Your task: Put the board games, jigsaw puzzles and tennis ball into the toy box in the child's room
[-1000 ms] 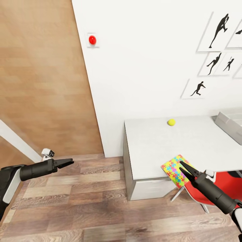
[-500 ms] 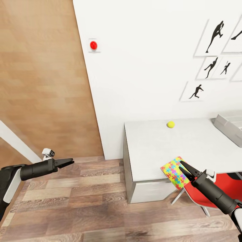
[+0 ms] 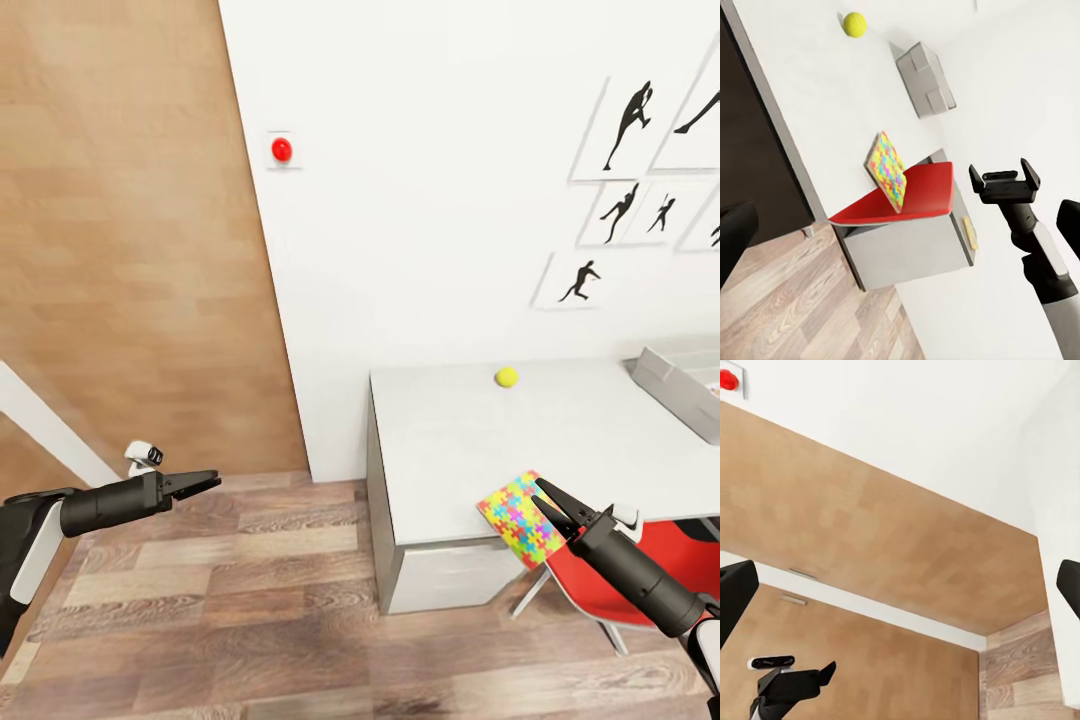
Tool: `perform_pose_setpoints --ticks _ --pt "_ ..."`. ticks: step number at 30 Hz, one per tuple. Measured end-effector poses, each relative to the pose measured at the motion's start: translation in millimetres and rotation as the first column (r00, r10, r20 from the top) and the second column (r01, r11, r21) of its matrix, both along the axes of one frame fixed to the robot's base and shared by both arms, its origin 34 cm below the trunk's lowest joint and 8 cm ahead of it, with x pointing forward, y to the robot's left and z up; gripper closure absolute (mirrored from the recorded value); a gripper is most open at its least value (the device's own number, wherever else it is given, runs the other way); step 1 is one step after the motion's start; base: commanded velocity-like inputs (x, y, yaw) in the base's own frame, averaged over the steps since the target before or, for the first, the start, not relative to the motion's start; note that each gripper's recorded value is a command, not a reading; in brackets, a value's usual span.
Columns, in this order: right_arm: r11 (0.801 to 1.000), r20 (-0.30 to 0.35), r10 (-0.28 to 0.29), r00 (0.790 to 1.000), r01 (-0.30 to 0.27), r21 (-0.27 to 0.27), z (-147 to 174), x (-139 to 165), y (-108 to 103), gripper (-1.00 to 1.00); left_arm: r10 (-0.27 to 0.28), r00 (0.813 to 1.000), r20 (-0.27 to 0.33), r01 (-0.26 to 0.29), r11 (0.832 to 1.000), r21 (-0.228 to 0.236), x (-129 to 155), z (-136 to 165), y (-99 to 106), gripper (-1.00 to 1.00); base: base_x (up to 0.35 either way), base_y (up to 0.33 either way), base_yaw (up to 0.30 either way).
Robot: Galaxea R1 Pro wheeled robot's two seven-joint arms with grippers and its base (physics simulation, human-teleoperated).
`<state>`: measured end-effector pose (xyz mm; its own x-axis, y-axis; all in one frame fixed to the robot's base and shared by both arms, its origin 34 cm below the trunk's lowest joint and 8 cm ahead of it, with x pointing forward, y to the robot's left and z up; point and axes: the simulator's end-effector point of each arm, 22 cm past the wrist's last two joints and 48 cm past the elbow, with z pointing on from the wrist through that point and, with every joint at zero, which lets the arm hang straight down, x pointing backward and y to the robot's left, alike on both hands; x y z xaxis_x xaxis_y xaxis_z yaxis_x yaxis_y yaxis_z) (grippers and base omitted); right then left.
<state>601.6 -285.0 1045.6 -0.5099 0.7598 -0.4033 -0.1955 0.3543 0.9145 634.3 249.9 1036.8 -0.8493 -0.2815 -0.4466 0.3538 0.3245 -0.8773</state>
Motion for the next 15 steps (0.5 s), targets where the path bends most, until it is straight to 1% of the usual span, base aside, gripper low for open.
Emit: perform_pose_setpoints --ticks 15 --pt "1.0 0.025 0.002 1.0 -0.002 0.0 12.5 -1.4 0.0 -1.0 0.001 1.0 0.024 -0.001 1.0 0.003 -0.9 12.4 0.6 -1.0 0.0 0.0 0.0"
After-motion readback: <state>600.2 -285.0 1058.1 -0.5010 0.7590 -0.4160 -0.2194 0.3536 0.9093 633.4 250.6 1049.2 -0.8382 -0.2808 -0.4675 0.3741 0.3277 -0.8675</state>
